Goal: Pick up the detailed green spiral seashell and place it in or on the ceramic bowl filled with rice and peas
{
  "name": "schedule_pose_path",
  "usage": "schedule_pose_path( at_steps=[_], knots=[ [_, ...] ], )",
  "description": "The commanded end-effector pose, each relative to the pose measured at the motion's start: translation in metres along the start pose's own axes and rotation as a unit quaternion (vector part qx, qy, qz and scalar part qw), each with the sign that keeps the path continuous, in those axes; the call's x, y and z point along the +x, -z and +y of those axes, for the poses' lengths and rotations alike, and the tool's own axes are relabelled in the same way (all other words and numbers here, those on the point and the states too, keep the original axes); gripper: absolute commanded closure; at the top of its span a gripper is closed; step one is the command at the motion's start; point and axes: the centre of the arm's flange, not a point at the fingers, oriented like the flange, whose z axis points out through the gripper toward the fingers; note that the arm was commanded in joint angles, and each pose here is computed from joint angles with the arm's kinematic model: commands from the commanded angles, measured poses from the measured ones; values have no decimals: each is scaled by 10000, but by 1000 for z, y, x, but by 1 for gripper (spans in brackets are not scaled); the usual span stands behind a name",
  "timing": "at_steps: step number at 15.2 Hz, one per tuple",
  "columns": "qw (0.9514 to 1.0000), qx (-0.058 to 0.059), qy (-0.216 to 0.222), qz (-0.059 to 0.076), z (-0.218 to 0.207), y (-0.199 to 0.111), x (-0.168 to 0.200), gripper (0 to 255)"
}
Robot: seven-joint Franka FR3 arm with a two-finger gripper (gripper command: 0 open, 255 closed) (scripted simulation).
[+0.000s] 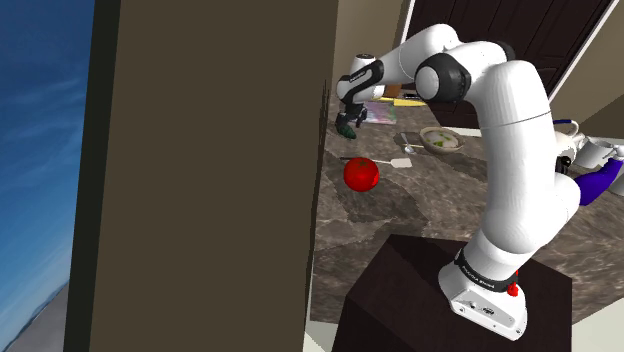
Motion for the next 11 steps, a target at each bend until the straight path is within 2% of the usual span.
schedule_pose_path(
  at_steps=[1,3,11],
  knots=[
    [10000,0,-3,7,-1,-10,1,0],
    [10000,0,-3,7,-1,-23,1,0],
    [10000,0,-3,7,-1,-23,1,0]
  ],
)
